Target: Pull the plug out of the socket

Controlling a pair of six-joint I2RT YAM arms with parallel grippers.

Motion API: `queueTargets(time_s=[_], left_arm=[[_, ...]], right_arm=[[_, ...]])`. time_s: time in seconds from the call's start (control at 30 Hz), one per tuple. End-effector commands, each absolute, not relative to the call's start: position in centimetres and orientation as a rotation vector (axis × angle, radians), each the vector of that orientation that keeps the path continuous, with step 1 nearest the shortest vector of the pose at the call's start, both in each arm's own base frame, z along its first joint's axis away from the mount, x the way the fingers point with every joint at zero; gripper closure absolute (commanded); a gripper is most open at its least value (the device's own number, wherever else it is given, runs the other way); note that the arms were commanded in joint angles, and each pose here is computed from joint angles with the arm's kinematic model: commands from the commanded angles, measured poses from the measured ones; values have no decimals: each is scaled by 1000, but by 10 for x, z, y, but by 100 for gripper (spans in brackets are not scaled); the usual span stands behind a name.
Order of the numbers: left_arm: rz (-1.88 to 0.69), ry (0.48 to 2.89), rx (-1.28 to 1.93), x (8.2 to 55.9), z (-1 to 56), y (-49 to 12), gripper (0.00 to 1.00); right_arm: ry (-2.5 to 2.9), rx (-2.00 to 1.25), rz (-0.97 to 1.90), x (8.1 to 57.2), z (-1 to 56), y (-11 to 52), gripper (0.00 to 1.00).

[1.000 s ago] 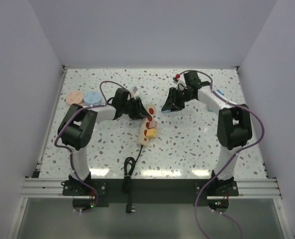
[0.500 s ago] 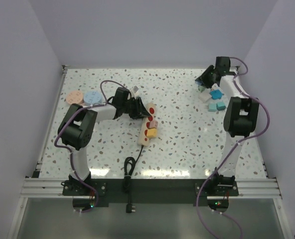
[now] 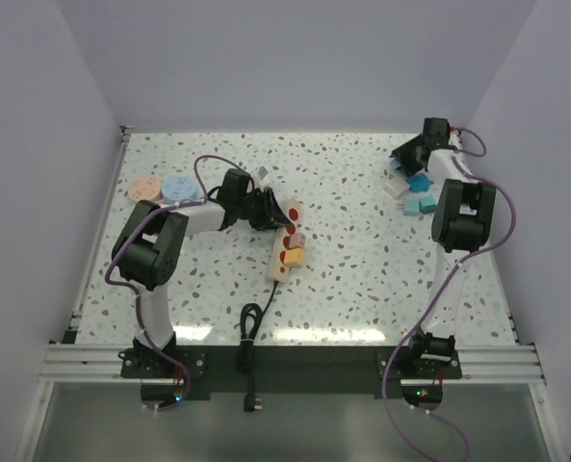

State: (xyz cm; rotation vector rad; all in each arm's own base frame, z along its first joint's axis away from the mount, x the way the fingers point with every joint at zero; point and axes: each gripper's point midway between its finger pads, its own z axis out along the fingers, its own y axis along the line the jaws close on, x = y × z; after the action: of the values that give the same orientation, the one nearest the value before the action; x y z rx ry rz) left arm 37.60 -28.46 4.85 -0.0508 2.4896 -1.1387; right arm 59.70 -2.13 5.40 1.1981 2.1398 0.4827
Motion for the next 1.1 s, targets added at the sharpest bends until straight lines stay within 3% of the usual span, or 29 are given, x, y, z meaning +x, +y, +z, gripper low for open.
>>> queueTargets(time_s=[0.0,0.13,0.23,0.47,0.6,0.87,1.07], left_arm=[[-1189,2377,35,388,93,-291,100],[-1185,2378,38,391,92,-292,100],[-1181,2377,40,392,92,-292,100],[-1160,2363,29,397,96,-291,100],[-1169,2350,22,401,98,-293,100],[-1216,2318,24,406,111,-300,100],[-1220,2310,17,404,115,-299,100]], right_arm=[[2012,1210,444,612,86,-44,49],[2037,1173,477,611,89,-42,24],[2037,1113,534,605,110,-34,16],[2019,874,668,567,194,-2,17],[2242,638,674,517,190,47,17],[2557,175,842,404,129,182,20],[2622,-19,936,357,107,237,21]])
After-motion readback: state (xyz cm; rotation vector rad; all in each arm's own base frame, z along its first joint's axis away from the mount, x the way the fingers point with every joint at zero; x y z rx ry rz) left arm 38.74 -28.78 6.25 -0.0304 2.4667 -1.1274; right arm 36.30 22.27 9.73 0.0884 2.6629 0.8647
